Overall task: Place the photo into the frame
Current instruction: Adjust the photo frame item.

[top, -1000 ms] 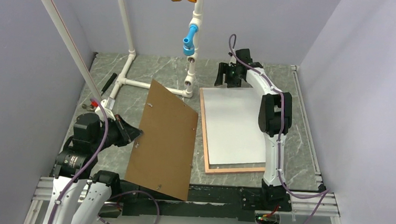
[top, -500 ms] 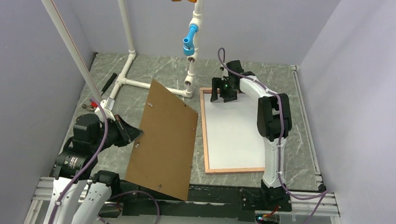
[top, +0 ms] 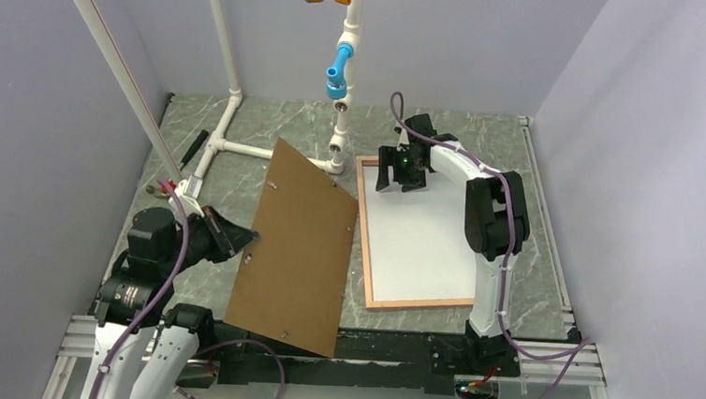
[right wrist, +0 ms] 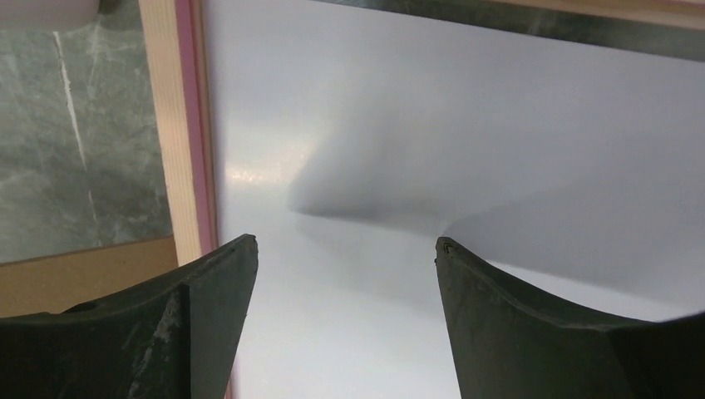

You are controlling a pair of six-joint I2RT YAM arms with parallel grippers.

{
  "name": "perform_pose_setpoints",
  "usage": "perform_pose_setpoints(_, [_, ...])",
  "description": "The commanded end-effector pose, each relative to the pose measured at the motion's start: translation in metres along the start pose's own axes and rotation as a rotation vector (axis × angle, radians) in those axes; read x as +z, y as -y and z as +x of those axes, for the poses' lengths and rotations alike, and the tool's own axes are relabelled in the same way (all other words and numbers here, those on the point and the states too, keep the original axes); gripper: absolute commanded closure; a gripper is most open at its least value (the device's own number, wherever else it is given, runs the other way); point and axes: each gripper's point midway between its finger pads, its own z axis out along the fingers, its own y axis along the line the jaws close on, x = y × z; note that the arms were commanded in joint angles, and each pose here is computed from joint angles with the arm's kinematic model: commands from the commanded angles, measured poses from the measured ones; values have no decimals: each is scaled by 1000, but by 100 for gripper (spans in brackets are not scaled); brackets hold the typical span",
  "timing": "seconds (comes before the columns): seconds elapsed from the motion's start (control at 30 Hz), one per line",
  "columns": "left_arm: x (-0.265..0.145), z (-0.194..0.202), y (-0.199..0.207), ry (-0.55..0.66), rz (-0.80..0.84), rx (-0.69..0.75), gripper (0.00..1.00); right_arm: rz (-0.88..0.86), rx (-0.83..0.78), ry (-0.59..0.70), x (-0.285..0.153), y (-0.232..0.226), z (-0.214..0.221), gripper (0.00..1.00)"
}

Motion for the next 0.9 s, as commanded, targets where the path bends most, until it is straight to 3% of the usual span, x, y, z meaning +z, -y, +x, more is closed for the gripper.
perform_pose_setpoints(0.0, [-16,-13,53,42,232,-12,100,-16,-7,134,-57,-22,-35,19])
perform_pose_setpoints(0.17, [-38,-37,102,110,406,-35,100,-68,48,178,-94,-28,-32,18])
perform_pose_setpoints(0.37, [-46,-53,126,165,538,-128,100,-159,214,232,-139,-8,-10,18])
perform_pose_setpoints(0.6, [-24,-58,104,205,503,-253,100,-158,361,313,-177,30,17,16])
perform_pose_setpoints(0.87, [-2,-51,97,171,503,-284,100,-496,341,334,-196,-10,49,14])
